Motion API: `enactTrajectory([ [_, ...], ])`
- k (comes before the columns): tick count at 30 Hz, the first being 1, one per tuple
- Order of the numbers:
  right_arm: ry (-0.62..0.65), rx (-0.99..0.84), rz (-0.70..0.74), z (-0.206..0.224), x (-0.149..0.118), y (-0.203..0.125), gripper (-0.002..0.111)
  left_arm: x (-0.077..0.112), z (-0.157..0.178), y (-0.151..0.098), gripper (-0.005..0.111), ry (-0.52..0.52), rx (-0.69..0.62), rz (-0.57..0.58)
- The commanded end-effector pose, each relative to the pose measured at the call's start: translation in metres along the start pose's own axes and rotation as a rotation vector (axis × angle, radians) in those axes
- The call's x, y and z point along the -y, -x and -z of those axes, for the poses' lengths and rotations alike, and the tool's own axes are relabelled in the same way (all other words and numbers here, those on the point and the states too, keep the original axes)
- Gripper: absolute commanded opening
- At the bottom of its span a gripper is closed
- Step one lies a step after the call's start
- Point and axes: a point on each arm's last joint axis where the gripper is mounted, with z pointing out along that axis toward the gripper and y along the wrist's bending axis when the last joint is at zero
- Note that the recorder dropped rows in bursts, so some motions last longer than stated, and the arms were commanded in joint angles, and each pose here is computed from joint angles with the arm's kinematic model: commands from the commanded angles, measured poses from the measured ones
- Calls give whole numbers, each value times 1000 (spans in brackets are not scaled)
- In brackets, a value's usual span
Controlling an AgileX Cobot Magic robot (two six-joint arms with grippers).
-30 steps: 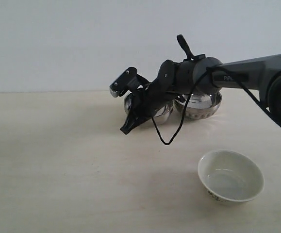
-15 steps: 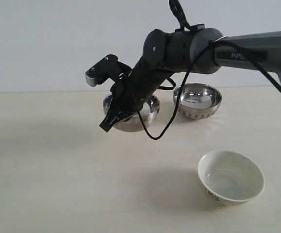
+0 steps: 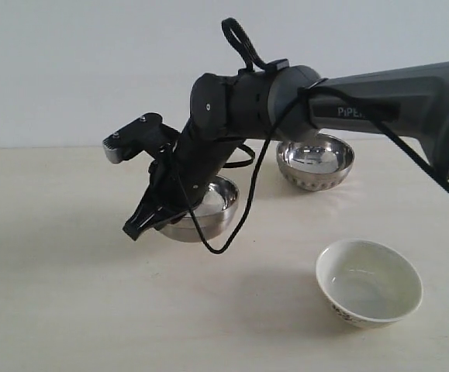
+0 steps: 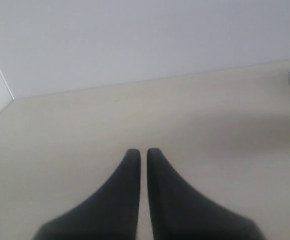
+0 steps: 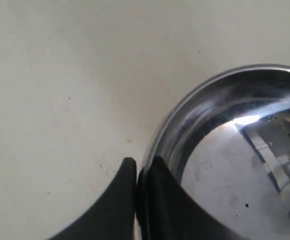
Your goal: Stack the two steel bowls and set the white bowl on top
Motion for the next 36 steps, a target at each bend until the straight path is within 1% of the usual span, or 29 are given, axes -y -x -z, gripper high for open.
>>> enactTrajectory([
  [1, -29, 4, -12, -8, 1, -13, 0, 0, 0, 0, 4, -1, 6, 16],
  [9, -27, -23, -36, -28, -4, -44, 0, 0, 0, 0, 4, -1, 6, 16],
  [14, -11, -1, -110, -29, -6, -42, 0, 0, 0, 0, 4, -1, 6, 16],
  [15, -8, 1, -116, -29, -6, -42, 2, 0, 0, 0, 4, -1, 6, 16],
  [17, -7, 4, -125, -29, -6, -42, 13, 0, 0, 0, 4, -1, 6, 16],
  [20, 4, 14, -161, -29, -7, -40, 41, 0, 0, 0, 4, -1, 6, 16],
  [22, 8, 20, -165, -27, -7, -39, 54, 0, 0, 0, 4, -1, 6, 16],
  [23, 7, 24, -164, -26, -7, -38, 55, 0, 0, 0, 4, -1, 6, 16],
  [24, 4, 32, -162, -23, -7, -36, 54, 0, 0, 0, 4, -1, 6, 16],
  [25, 0, 53, -160, -14, -8, -31, 48, 0, 0, 0, 4, -1, 6, 16],
  [26, -2, 62, -158, -10, -8, -29, 44, 0, 0, 0, 4, -1, 6, 16],
  [27, -9, 95, -151, 4, -9, -22, 42, 0, 0, 0, 4, -1, 6, 16],
  [28, -16, 108, -141, 10, -9, -19, 42, 0, 0, 0, 4, -1, 6, 16],
  [30, -57, 160, -140, 38, -7, -8, 42, 0, 0, 0, 4, -1, 6, 16],
  [31, -112, 194, -182, 59, 3, -5, 42, 0, 0, 0, 4, -1, 6, 16],
  [33, -206, 230, -306, 88, 30, -8, 42, 0, 0, 0, 4, -1, 6, 16],
  [36, -327, 265, -573, 125, 91, -34, 42, 0, 0, 0, 4, -1, 6, 16],
])
